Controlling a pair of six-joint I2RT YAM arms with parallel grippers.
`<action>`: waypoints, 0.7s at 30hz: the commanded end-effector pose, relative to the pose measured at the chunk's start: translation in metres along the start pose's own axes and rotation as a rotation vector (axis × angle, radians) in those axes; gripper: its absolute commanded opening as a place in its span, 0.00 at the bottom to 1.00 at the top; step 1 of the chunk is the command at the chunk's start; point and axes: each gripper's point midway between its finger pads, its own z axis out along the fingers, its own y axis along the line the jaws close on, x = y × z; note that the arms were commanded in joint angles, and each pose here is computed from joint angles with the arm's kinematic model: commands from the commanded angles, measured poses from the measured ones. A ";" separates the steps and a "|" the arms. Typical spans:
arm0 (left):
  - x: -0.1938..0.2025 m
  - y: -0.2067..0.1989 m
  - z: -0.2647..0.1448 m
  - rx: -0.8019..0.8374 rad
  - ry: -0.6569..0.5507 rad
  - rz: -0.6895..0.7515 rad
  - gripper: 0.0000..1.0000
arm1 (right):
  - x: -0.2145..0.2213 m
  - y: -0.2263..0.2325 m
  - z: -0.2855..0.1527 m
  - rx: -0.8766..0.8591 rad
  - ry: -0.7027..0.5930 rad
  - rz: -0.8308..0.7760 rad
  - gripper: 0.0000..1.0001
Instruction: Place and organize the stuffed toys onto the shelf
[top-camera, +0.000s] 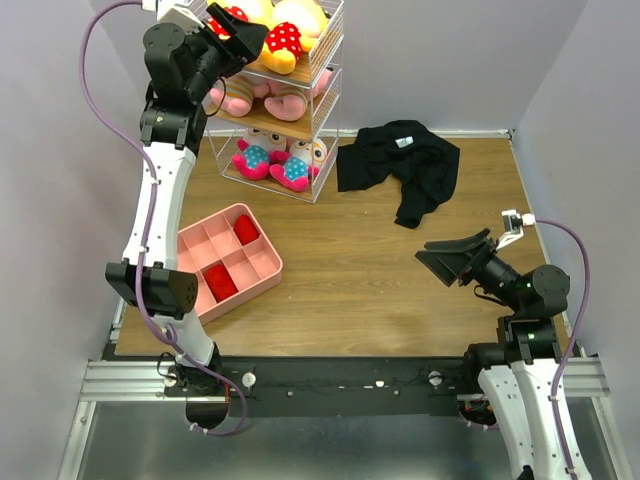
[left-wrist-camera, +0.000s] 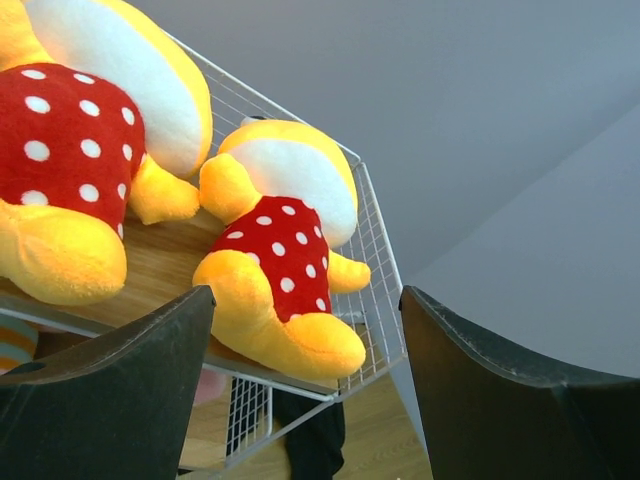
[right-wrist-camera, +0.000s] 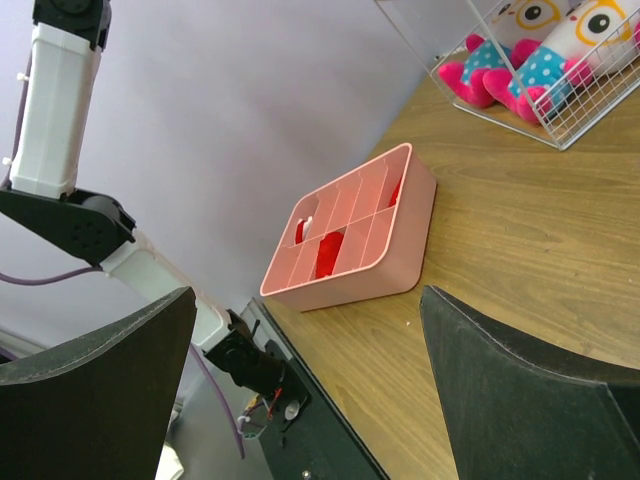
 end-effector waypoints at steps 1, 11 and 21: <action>-0.001 -0.009 -0.022 -0.007 0.011 0.064 0.75 | -0.007 0.009 -0.001 -0.002 -0.014 -0.037 1.00; 0.046 0.019 -0.022 -0.033 0.080 0.081 0.14 | -0.003 0.002 0.000 0.009 -0.004 -0.029 0.99; 0.049 0.012 0.011 0.021 0.098 0.070 0.13 | -0.002 -0.003 0.001 0.017 -0.002 -0.031 0.99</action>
